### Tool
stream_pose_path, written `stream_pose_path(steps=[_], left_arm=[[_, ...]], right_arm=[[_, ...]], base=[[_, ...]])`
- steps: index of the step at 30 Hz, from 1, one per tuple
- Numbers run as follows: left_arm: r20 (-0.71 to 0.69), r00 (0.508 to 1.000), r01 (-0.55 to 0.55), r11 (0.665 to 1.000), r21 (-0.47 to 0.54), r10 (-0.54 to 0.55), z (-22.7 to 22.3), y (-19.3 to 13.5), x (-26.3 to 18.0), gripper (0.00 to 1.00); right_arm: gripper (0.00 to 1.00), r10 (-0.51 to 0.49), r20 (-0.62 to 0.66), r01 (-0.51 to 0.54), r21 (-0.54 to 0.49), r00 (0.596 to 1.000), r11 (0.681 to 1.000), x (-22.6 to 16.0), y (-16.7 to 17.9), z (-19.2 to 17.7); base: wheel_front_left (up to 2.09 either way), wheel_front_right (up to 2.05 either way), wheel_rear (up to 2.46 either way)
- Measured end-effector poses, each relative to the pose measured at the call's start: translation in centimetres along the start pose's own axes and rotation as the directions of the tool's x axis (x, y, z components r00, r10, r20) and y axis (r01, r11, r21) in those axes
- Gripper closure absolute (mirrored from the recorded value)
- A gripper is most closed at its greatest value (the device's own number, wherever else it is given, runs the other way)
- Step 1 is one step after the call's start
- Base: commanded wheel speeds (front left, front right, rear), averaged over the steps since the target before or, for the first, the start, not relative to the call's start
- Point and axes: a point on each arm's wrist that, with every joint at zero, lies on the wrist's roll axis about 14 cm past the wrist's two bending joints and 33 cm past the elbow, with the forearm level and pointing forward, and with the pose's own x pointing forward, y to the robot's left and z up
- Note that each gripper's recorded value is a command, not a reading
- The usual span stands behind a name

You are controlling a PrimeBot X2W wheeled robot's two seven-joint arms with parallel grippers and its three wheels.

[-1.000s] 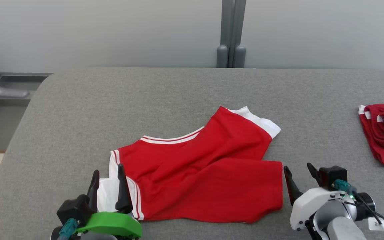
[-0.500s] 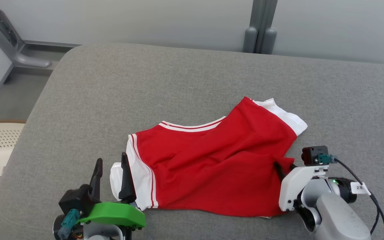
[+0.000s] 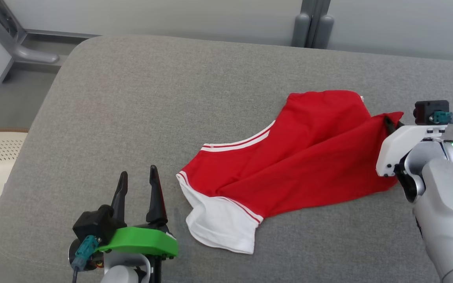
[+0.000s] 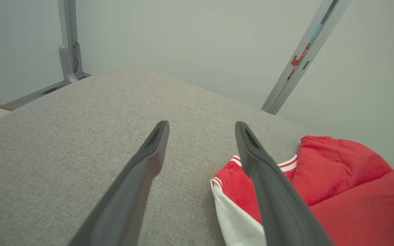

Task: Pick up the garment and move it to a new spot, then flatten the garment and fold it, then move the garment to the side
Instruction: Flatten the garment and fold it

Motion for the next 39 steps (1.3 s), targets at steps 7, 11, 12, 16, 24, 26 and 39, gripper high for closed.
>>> stream_pose_path(steps=[7,11,12,16,24,26,39], left_arm=[[-0.028,0.999,0.027,1.0,-0.006,-0.027,-0.9,-0.8,0.6,0.0],[-0.054,0.997,0.046,0.999,-0.006,-0.046,-1.7,-1.4,0.8,0.0],[-0.057,0.997,0.055,0.998,-0.006,-0.055,-1.8,-1.6,0.8,0.0],[-0.06,0.996,0.072,0.997,-0.001,-0.072,-1.8,-2.1,0.8,0.0],[-0.064,0.993,0.1,0.995,0.003,-0.099,-2.0,-2.8,-0.1,0.0],[-0.069,0.992,0.11,0.994,0.002,-0.109,-2.1,-3.1,-0.5,0.0],[-0.281,0.954,0.12,0.992,0.027,-0.108,-7.6,-2.8,-2.9,0.0]], right_arm=[[0.0,-0.025,0.031,0.025,0.003,0.999,1.0,0.7,-0.6,1.1],[0.0,-0.031,0.066,0.03,0.013,0.997,0.999,0.3,-0.4,1.1],[0.0,-0.035,0.088,0.034,0.01,0.995,0.999,0.0,-0.6,1.5],[0.0,-0.054,0.184,0.054,0.005,0.981,0.999,-1.3,-1.3,2.8],[0.0,-0.098,0.307,0.079,0.072,0.947,0.994,-5.4,-1.7,2.9],[0.0,-0.112,0.33,0.088,0.087,0.937,0.992,-6.6,-1.8,2.8],[0.0,-0.18,0.415,0.132,0.142,0.892,0.981,-13.5,-2.0,0.8]], base=[[0.0,0.0,0.0],[0.0,0.0,0.0],[0.0,0.0,0.0],[0.0,0.0,0.0],[0.0,0.0,0.0],[0.0,0.0,0.0],[0.0,0.0,0.0]])
